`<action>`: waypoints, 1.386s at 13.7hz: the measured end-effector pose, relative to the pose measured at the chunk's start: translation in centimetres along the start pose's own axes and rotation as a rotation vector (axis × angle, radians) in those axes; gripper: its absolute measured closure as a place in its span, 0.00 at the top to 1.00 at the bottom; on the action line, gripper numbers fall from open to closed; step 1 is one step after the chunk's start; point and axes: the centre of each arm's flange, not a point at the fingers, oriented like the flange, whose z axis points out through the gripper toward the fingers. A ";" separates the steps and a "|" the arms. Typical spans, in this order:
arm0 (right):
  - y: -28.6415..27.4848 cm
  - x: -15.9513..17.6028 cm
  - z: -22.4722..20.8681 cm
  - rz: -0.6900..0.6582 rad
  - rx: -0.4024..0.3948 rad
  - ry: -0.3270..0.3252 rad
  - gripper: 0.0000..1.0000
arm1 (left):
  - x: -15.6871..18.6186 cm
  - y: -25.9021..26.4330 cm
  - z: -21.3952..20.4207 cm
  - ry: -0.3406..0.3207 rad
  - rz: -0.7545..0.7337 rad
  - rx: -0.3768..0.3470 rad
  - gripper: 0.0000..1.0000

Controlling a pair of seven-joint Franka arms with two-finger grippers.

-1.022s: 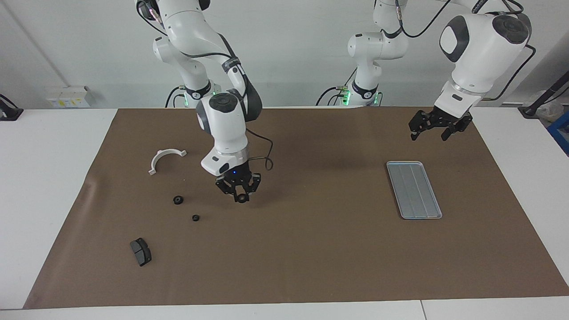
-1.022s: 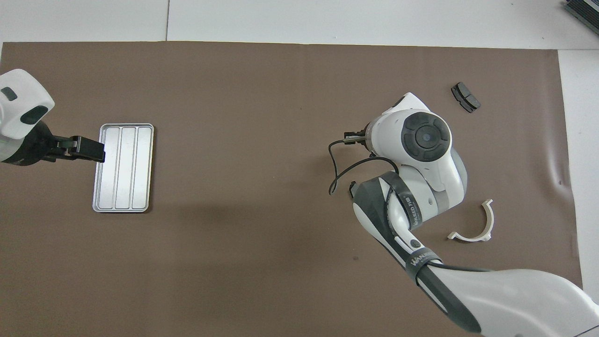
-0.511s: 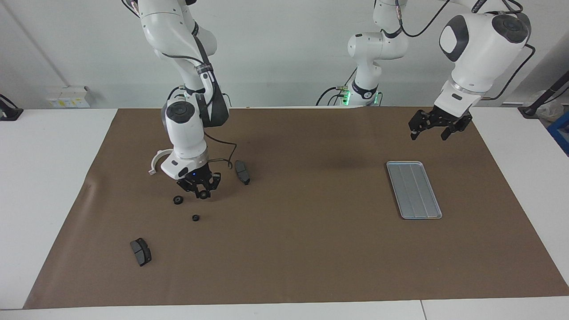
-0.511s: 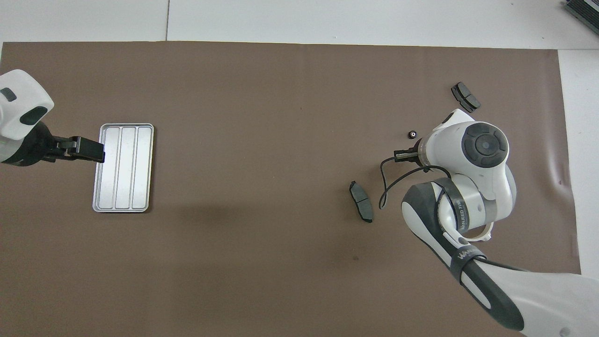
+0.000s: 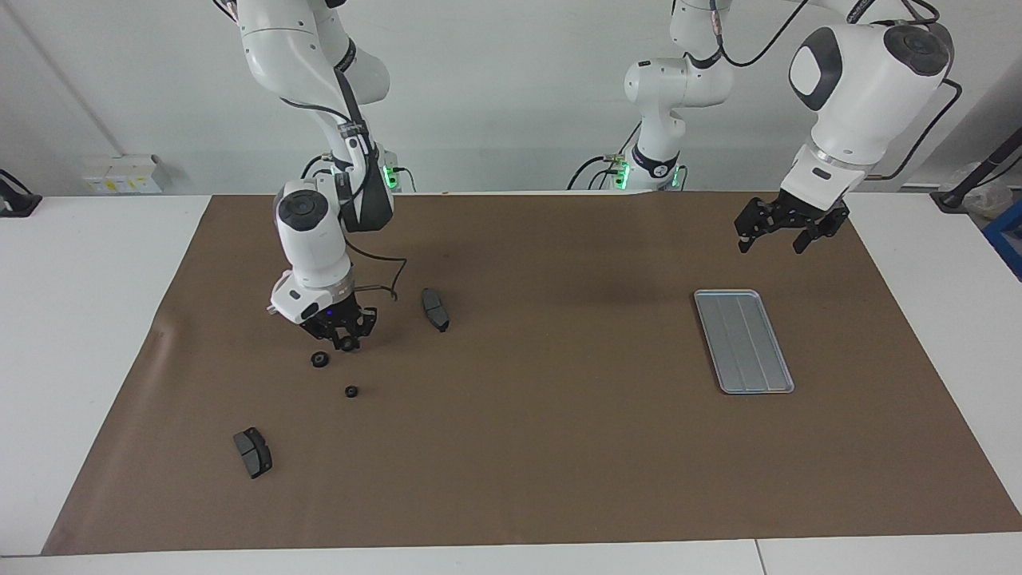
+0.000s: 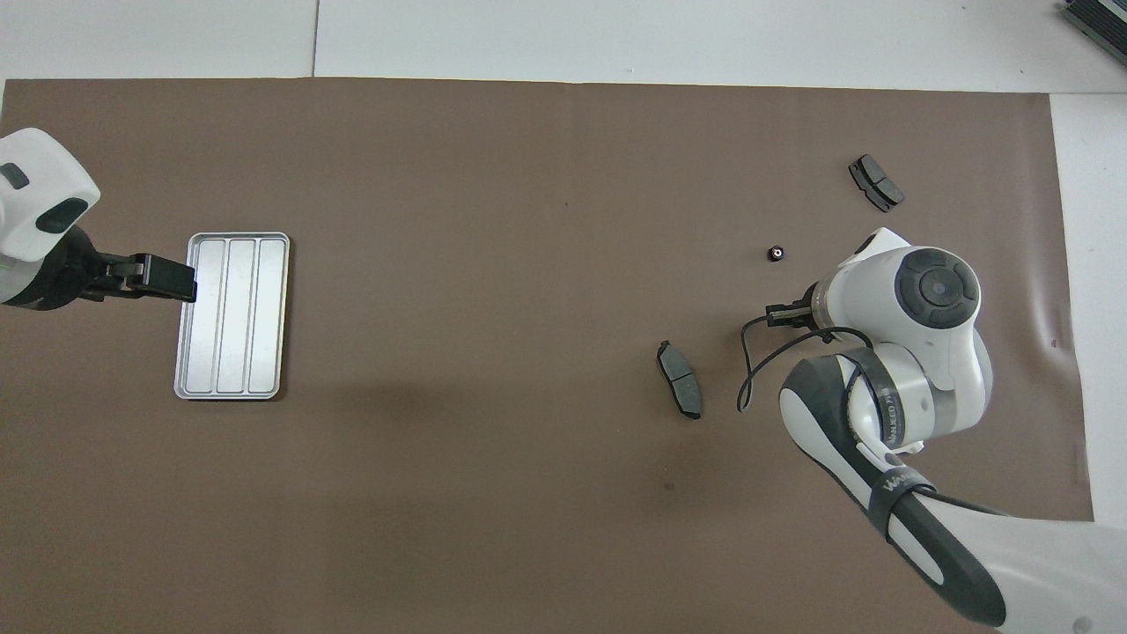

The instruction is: Place bearing gear from tray to pile

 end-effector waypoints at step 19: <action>4.3 3.6 -18.8 0.146 -0.036 0.060 1.00 | 0.2 -0.1 -0.1 0.014 -0.002 0.000 1.00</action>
